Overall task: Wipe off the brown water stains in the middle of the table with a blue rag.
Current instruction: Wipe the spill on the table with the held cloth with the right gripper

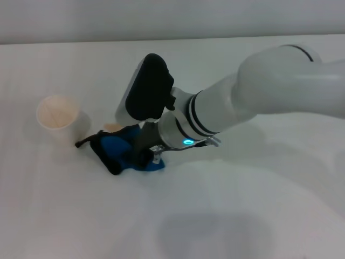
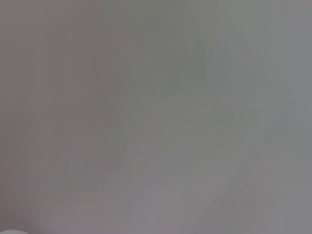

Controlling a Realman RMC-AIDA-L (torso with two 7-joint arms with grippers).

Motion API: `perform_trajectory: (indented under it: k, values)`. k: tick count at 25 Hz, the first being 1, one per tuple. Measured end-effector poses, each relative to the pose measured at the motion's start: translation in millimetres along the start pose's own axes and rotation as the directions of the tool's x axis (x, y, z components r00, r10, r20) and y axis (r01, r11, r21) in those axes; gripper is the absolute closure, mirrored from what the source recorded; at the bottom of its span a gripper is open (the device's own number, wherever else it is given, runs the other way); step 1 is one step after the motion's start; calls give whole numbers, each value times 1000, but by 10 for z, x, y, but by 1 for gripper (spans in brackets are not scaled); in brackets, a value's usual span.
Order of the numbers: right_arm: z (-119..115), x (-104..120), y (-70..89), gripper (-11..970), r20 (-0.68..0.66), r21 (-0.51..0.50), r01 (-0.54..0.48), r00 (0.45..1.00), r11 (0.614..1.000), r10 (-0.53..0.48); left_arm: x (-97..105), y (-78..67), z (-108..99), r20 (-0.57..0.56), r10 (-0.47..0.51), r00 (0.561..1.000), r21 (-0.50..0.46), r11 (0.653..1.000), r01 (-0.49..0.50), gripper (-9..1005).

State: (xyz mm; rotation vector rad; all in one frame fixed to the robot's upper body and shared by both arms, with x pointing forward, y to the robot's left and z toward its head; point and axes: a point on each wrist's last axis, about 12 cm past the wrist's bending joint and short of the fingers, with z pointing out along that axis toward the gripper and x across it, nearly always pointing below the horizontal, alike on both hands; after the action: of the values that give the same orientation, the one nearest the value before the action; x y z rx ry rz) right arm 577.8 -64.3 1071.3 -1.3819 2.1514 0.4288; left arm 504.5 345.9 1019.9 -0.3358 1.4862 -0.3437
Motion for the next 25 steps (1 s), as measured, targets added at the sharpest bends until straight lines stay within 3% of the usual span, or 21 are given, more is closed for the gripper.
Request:
perform_trajectory:
  k: [8, 25]
  values:
    - [22, -26, -60, 847, 80, 71, -12, 997, 997, 6, 2, 0, -2, 0, 0, 1000, 0, 1000, 0, 114]
    - [2, 304, -506, 848, 81, 257, -98, 994, 961, 80, 3, -7, 1, 1, -1, 1000, 1, 1000, 1, 116]
